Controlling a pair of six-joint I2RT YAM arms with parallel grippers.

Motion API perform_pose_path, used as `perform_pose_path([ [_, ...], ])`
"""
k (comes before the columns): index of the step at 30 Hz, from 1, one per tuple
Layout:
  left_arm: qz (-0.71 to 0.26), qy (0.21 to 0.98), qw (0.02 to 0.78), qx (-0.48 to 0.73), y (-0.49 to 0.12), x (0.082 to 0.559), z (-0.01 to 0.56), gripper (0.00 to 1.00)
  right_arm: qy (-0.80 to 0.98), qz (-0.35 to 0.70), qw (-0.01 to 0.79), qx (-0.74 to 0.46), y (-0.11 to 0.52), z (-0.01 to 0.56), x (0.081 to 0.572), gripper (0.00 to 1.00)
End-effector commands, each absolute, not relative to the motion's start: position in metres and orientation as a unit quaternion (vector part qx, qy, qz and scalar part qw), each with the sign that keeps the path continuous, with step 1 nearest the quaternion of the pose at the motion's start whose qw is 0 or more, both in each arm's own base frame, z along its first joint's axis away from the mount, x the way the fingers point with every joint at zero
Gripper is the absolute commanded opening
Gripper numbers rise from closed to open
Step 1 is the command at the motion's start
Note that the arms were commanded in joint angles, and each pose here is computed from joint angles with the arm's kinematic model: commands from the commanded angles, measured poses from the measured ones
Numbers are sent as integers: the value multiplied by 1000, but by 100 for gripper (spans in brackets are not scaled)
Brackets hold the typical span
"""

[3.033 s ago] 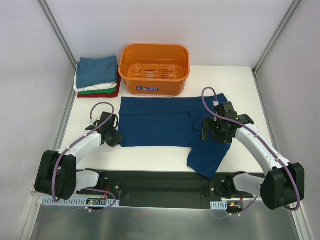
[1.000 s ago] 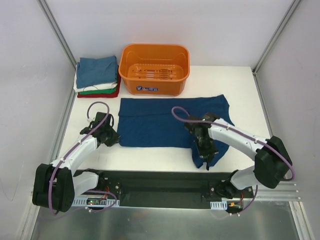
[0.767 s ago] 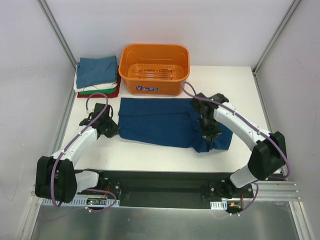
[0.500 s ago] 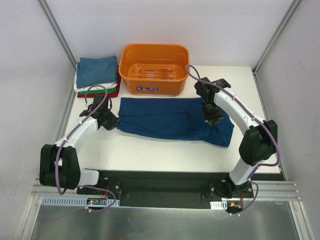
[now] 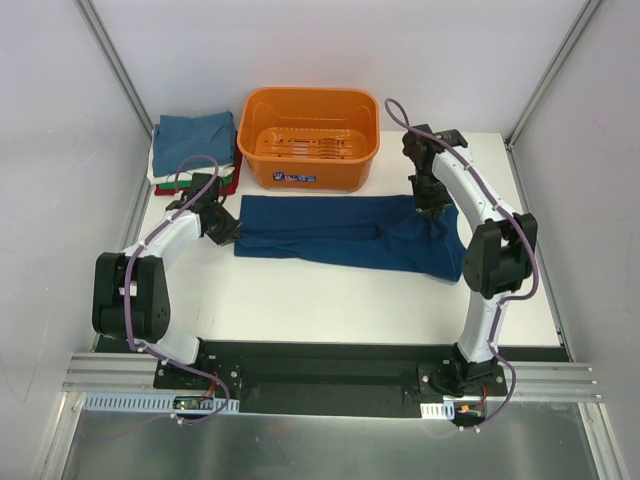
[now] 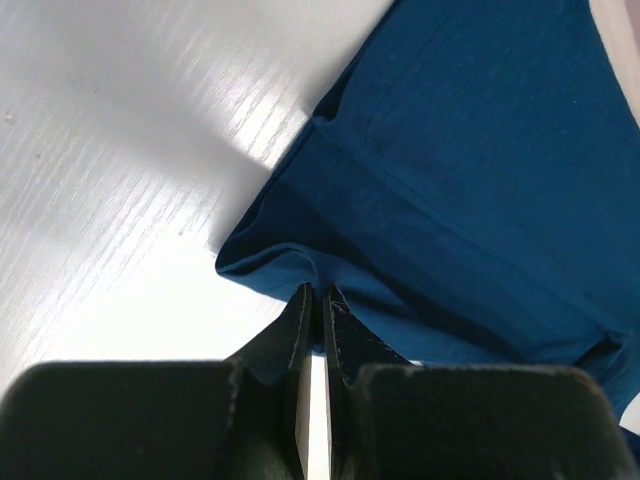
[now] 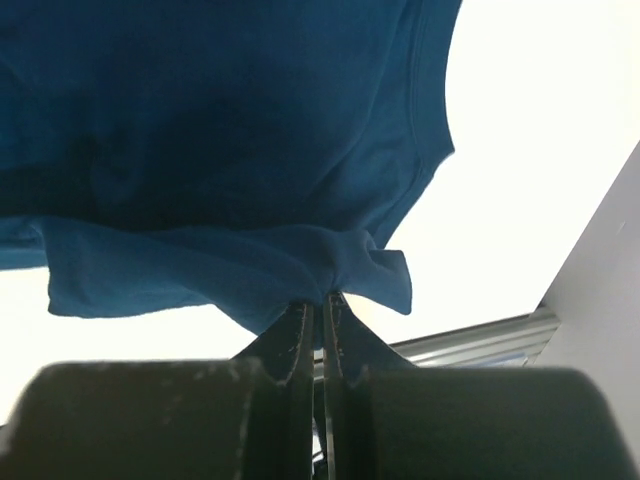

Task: Fold and stack the t-shirts
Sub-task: Fold the other side of the tshirt into a rectangle

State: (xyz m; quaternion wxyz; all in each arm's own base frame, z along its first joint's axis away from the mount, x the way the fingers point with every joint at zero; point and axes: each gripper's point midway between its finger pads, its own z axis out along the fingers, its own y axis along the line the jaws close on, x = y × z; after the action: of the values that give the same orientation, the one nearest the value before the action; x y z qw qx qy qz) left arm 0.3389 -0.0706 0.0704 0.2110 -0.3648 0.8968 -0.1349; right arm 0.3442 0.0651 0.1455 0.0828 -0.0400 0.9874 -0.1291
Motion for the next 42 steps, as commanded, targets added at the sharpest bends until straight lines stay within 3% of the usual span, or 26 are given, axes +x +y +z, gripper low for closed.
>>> perform_pose_path([
  [1,-134,895,234,-355,-67,363,81,0,984,-129,93,-76,65,147,369,1],
  [16,-115,901,215,-360,-63,388,59,2,973,-135,144,-117,54,115,470,1],
  [17,-116,900,215,-360,-63,389,60,7,971,-136,149,-126,54,112,475,1],
  [18,-115,901,213,-359,-62,389,57,19,970,-136,155,-128,55,107,481,1],
  [19,-116,902,213,-356,-63,391,58,25,969,-136,159,-129,56,105,485,11],
  [21,-118,904,215,-350,-63,394,60,42,968,-136,164,-133,57,100,492,17],
  [22,-119,904,218,-348,-63,395,62,54,967,-140,168,-130,56,99,494,31],
  [24,-124,903,229,-341,-64,398,72,69,964,-161,177,-120,50,101,498,44],
  [25,-125,903,233,-339,-64,398,75,88,962,-171,182,-111,46,105,499,54],
  [26,-130,901,241,-337,-64,397,82,97,960,-189,180,-106,39,107,496,59],
  [28,-140,902,240,-331,-67,391,86,99,955,-203,202,-81,33,126,492,69],
  [32,-163,897,258,-319,-72,376,107,99,947,-205,248,-24,24,174,464,73],
  [35,-186,897,263,-302,-80,366,119,99,957,-159,244,4,30,172,424,73],
  [39,-207,905,253,-274,-101,360,121,99,980,-78,180,36,47,130,359,73],
  [42,-227,914,224,-253,-122,361,112,99,984,-19,173,46,61,118,343,69],
])
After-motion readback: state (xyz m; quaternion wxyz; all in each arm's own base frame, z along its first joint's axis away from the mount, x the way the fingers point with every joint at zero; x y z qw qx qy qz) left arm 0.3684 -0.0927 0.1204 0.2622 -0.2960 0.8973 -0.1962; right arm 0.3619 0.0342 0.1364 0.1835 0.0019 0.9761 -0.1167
